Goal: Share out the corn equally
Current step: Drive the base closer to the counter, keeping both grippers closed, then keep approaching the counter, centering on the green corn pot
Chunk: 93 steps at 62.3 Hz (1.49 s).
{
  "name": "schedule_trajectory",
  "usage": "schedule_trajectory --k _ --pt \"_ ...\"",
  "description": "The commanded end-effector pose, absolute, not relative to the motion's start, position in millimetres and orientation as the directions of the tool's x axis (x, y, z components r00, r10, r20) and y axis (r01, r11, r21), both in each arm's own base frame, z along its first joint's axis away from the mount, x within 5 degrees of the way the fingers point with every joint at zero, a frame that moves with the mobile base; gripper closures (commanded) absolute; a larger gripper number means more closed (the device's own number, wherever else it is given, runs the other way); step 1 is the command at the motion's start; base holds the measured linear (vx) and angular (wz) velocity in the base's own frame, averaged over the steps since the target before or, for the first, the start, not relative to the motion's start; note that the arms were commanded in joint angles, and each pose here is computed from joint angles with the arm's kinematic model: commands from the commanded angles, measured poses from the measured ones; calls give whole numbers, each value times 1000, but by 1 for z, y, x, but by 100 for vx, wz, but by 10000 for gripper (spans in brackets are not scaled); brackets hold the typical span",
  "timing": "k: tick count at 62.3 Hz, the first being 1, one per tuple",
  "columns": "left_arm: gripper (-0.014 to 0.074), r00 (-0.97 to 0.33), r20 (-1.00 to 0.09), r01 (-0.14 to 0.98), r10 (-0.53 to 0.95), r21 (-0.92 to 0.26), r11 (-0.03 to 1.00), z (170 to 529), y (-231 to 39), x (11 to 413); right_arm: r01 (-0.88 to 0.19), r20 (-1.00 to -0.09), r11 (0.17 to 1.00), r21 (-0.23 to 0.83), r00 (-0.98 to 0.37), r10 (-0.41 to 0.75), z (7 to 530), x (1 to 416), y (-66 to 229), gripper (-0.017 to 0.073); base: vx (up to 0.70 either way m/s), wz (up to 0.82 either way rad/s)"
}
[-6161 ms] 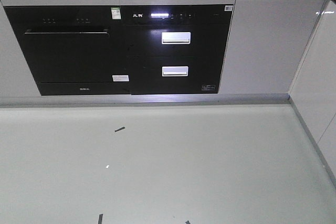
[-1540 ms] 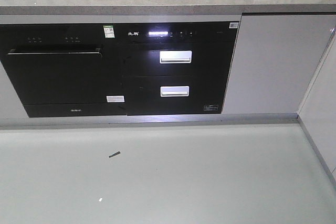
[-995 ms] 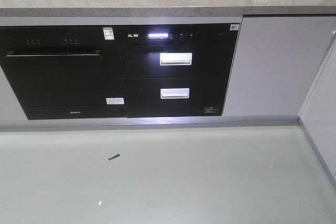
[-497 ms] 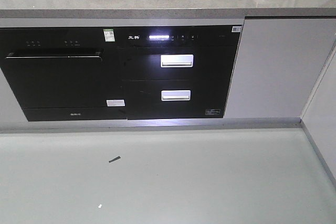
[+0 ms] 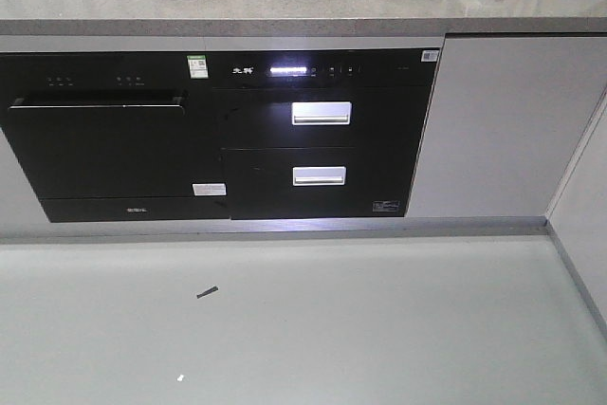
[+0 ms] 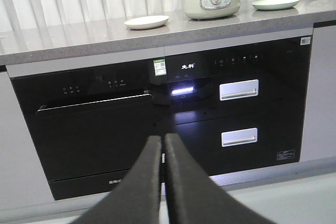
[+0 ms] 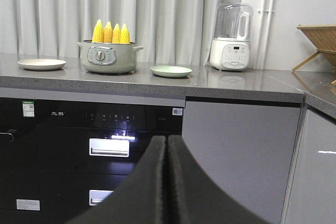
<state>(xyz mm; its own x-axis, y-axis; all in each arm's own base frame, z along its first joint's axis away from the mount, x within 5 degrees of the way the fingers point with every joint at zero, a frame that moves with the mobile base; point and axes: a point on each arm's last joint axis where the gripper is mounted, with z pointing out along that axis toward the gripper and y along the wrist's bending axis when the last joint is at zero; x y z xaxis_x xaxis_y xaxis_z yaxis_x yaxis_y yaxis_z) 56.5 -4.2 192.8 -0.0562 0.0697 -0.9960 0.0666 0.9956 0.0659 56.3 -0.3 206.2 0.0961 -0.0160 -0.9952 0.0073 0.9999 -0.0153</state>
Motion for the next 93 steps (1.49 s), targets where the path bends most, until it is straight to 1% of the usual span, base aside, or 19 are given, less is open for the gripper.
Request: schedule_trajectory --k 1,93 --pt "600 22 -998 52 52 54 997 199 -3 56 11 -985 1000 -27 169 -28 210 56 0 564 3 0" --pt "600 22 -998 52 52 54 997 199 -3 56 11 -985 1000 -27 169 -28 210 56 0 564 3 1"
